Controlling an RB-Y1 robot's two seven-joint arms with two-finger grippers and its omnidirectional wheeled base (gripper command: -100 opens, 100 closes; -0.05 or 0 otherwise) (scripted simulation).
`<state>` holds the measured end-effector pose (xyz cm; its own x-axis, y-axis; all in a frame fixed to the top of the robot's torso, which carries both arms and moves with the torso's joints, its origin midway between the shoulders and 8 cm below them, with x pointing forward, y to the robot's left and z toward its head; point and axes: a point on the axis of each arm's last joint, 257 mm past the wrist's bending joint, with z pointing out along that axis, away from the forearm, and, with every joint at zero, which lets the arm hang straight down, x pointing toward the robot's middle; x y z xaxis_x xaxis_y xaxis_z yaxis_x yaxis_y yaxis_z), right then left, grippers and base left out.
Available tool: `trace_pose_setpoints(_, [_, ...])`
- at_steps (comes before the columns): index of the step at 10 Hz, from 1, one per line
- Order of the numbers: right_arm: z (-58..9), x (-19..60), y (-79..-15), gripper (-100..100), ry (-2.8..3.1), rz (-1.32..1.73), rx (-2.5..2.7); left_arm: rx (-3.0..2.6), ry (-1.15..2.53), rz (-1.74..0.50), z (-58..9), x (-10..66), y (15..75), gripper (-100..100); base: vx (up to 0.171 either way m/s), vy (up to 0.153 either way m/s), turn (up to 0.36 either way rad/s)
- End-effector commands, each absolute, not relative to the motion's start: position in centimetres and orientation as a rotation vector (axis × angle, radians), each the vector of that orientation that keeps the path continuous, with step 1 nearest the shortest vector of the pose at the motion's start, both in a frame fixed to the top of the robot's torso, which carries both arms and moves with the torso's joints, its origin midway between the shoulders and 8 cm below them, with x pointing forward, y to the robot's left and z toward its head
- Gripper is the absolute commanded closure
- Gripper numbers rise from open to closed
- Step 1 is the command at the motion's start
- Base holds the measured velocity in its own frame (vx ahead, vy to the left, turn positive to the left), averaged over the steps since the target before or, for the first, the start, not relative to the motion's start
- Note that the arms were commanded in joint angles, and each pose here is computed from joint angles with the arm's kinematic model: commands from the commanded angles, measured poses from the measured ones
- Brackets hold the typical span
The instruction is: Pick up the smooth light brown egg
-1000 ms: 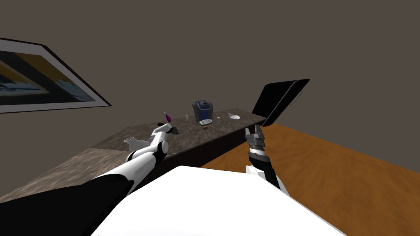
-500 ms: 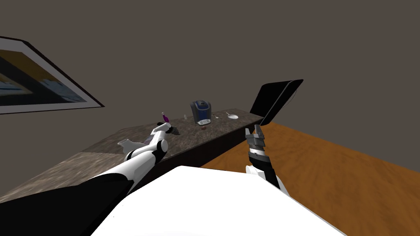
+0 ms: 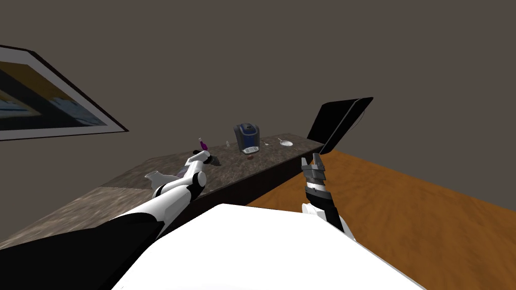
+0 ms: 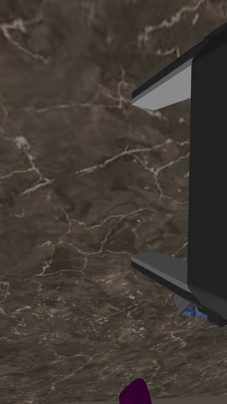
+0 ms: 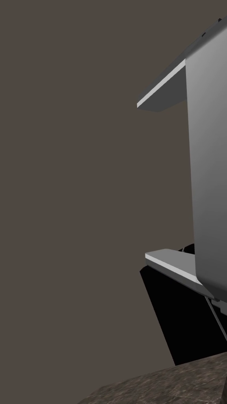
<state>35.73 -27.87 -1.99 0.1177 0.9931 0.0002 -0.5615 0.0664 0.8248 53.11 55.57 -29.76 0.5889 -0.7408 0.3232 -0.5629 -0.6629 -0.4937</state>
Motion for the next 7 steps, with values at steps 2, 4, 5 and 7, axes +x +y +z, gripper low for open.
trace_pose_setpoints(2, [-2.0, 35.7, -27.9, 0, 0.700, 1.329, 0.788, -2.482, 1.058, -0.733, -29.8, 53.1, 55.6, -100, 0.000, 0.000, 0.000])
trace_pose_setpoints(4, [-2.0, 35.7, -27.9, 0, 0.700, 1.329, 0.788, -2.485, 1.043, -0.737, -29.8, 52.8, 56.2, -100, -0.003, 0.010, 0.033])
trace_pose_setpoints(5, [-2.0, 35.7, -27.9, 0, 0.700, 1.329, 0.788, -2.491, 1.031, -0.738, -29.8, 52.4, 56.8, -100, -0.012, -0.004, 0.144])
trace_pose_setpoints(7, [-2.0, 35.7, -27.9, 0, 0.700, 1.329, 0.788, -2.500, 1.017, -0.739, -30.0, 52.0, 57.4, -100, -0.039, -0.039, 0.150])
